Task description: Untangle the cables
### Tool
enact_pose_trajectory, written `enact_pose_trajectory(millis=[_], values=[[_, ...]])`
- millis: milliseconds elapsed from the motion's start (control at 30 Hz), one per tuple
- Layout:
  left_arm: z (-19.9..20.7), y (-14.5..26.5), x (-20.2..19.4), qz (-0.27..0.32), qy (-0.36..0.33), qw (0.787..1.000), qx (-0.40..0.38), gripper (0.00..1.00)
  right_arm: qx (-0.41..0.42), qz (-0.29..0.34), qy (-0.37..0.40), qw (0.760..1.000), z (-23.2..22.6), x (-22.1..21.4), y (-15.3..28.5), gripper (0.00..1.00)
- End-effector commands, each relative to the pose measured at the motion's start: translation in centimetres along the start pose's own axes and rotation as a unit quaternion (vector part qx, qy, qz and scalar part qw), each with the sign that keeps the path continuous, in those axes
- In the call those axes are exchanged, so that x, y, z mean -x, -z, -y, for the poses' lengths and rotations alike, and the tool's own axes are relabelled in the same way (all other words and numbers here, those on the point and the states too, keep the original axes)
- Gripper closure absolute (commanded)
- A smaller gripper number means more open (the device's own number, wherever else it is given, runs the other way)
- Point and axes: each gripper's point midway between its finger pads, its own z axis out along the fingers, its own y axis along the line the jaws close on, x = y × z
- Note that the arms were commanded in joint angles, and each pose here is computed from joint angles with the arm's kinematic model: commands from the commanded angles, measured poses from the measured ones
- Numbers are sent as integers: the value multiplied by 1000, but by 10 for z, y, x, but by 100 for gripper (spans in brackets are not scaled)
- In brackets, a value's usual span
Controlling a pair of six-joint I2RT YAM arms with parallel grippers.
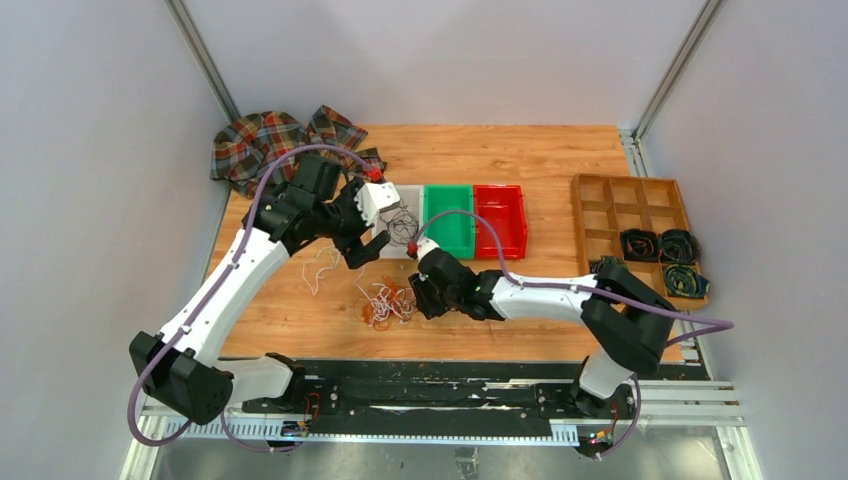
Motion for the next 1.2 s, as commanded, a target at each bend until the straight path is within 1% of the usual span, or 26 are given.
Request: enact_pose_trajectory(millis=[0, 100, 133, 367, 600, 800, 1000, 1167], values=[[3, 7, -3, 1, 2, 1000, 5, 2, 13, 0, 3, 1000, -5, 11, -2, 76], [4, 9, -2, 4, -2, 1000, 5, 2, 12, 18, 8, 1000, -7, 26, 11, 95], [5, 9, -2, 7, -3, 1000, 3, 1, 11, 27, 10, 1000, -7, 33, 17, 99], [15, 12, 5, 28, -5, 999, -18, 0, 44, 104, 17, 993, -25, 88, 68, 99], [36, 19, 10, 61, -11, 997, -55, 0, 92, 176, 17, 980, -43, 125, 112, 99], [63, 26, 20, 104, -17, 988, -114, 6, 145, 230, 15, 962, -63, 151, 139, 99], [79, 30, 26, 128, -5, 979, -156, 14, 180, 253, 1, 950, -77, 168, 154, 99], [93, 31, 25, 139, 4, 972, -188, 15, 212, 275, -3, 938, -90, 183, 174, 99]])
